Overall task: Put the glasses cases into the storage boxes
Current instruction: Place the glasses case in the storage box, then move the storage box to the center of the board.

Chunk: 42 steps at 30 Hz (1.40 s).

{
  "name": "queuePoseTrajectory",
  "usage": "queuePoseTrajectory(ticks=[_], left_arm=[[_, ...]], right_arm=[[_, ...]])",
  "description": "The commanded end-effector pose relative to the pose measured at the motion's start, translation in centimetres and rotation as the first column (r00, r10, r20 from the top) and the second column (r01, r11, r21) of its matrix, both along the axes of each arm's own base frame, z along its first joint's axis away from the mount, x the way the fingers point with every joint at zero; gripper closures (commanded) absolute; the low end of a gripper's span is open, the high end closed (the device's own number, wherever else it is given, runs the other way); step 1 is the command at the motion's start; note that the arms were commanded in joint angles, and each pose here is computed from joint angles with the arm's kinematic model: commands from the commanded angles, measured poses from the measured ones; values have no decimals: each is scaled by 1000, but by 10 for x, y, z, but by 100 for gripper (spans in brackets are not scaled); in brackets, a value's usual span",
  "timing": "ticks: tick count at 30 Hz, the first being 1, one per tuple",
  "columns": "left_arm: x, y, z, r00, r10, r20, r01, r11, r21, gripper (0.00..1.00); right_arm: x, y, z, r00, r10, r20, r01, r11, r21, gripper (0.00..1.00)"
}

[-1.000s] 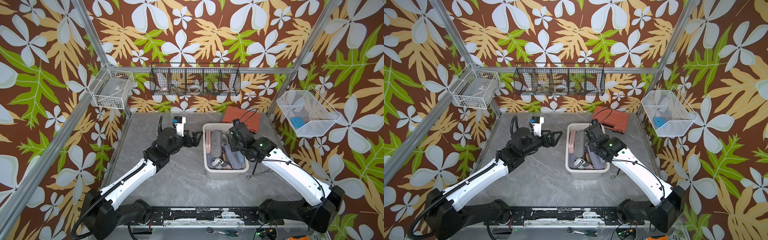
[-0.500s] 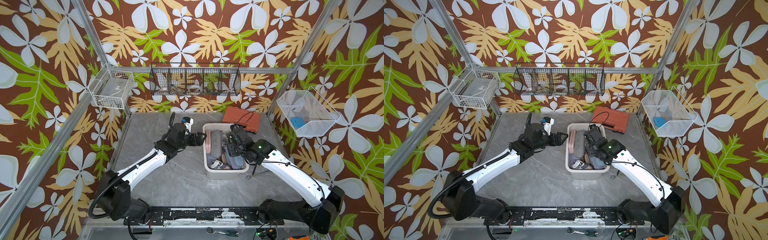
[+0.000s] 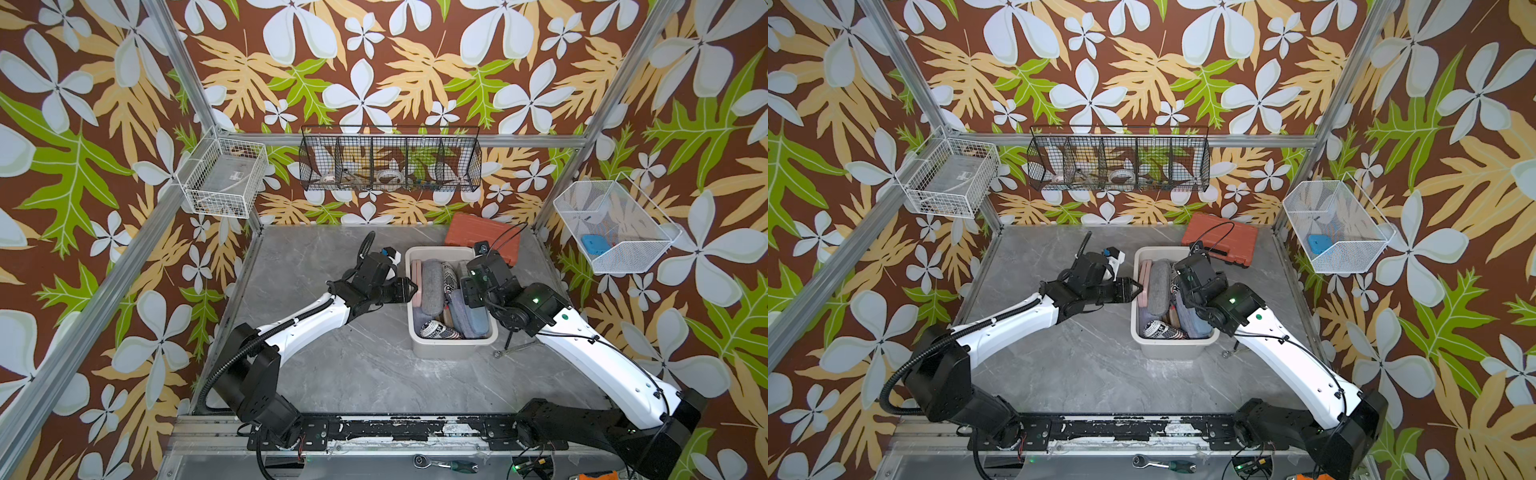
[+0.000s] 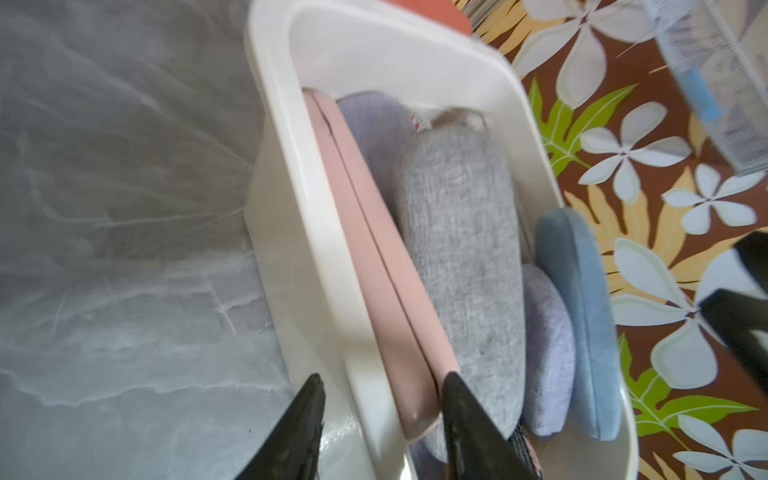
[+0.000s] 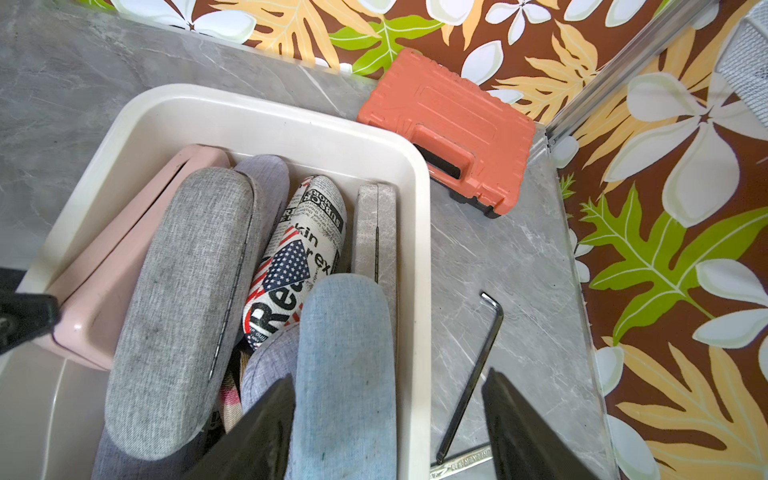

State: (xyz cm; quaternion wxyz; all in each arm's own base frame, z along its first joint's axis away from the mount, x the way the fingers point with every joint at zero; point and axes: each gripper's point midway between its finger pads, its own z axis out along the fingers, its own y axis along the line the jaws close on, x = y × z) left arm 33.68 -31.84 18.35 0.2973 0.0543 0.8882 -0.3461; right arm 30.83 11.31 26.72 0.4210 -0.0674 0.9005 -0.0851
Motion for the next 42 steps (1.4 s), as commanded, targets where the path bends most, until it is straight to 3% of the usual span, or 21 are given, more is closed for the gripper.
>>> queuePoseTrajectory(ticks=[1, 6, 16, 23, 30, 35, 42], left_arm=[[4, 16, -24, 993, 102, -56, -97, 991, 95, 58], [-4, 4, -35, 992, 57, -112, -47, 995, 87, 63], [-9, 7, -34, 992, 46, -119, -34, 994, 103, 100], [-17, 23, -8, 995, 77, -61, -72, 994, 86, 100], [-26, 69, 5, 971, 239, -7, -238, 969, 63, 100], [-30, 99, 7, 940, 342, -8, -342, 940, -19, 100], [-39, 99, 8, 958, 285, 13, -285, 958, -7, 100]], right_arm=[[3, -3, 11, 999, -19, 35, 19, 1000, -3, 29], [4, -3, 17, 998, -19, 57, 19, 1000, 6, 29], [-3, -9, 17, 997, -22, 78, 21, 1000, 20, 28], [0, -10, 6, 997, -22, 76, 18, 998, 52, 28], [0, -7, 10, 995, -13, 102, 0, 992, 124, 28], [1, -2, 24, 987, -13, 159, -19, 980, 198, 28], [-2, -4, 44, 970, -40, 239, -27, 963, 270, 26]])
